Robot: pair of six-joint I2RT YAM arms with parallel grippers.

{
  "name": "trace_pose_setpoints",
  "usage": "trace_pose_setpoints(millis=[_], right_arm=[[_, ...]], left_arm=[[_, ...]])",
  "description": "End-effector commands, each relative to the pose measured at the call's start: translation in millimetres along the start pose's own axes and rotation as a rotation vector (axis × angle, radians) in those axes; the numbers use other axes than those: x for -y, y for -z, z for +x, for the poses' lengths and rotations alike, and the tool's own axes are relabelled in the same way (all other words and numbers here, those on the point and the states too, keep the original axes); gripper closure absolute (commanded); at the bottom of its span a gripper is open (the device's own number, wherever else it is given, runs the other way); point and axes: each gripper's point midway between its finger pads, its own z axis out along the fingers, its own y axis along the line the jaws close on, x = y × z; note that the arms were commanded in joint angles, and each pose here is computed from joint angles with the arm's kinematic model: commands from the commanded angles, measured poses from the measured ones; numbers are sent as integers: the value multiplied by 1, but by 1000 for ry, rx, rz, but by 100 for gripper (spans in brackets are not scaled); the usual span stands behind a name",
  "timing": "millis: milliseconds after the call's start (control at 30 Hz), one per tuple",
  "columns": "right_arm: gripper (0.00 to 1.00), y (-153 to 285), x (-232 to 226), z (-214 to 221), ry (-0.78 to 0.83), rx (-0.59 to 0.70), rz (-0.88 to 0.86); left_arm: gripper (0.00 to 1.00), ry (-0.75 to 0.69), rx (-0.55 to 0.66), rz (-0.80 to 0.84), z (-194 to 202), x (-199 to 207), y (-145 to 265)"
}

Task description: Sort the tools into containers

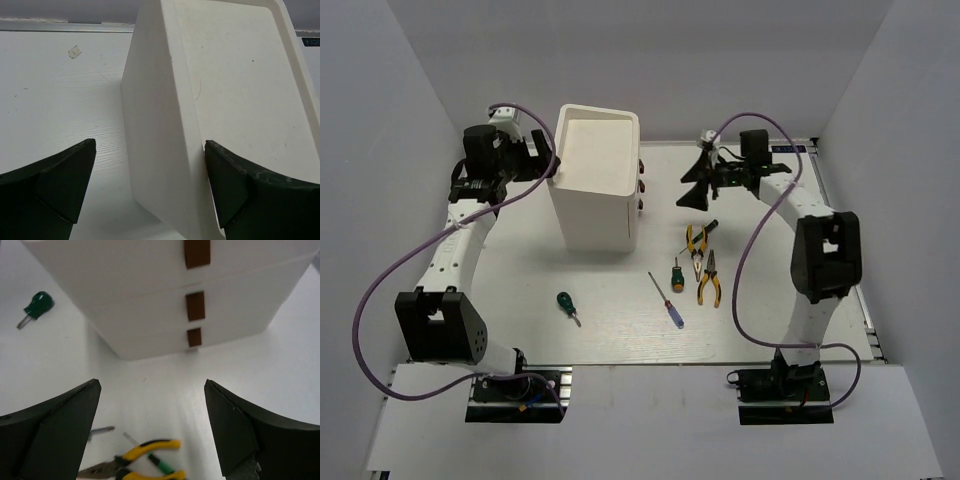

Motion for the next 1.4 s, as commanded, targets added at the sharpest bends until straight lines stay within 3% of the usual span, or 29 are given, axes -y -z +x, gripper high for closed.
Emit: trace_pose_setpoints(millis=[0,100,133,233,333,400,500,1100,1233,1267,1367], right_arm=[[10,-30,16,-51,204,98,-63],[13,-49,37,-67,251,136,-74],[15,-62,45,-50,209,124,-95],[21,-71,58,-76,233,165,-93],[24,-79,67,-81,259,167,-66],[26,-84,73,-81,270,167,-51],[27,-90,73,-81,277,171,-57],[36,-112,28,-78,263,186,-189],[54,-114,29,-82,250,187,-161],[70,-115,29,-84,248,193,-154],[100,-114,31,-88,232,200,-108]], left_arm=[[1,-29,92,63,-39,19,8],[1,-17,76,93,-36,22,-1],[1,-5,73,104,-34,23,-6],[1,7,59,136,-30,27,-11],[10,10,35,151,-21,31,-16],[28,15,16,162,-15,30,-21],[41,24,-14,176,-3,31,-25],[68,38,-77,219,20,44,-39],[74,44,-83,236,22,50,-41],[74,44,-82,236,22,50,-41],[76,59,-89,244,26,55,-42]])
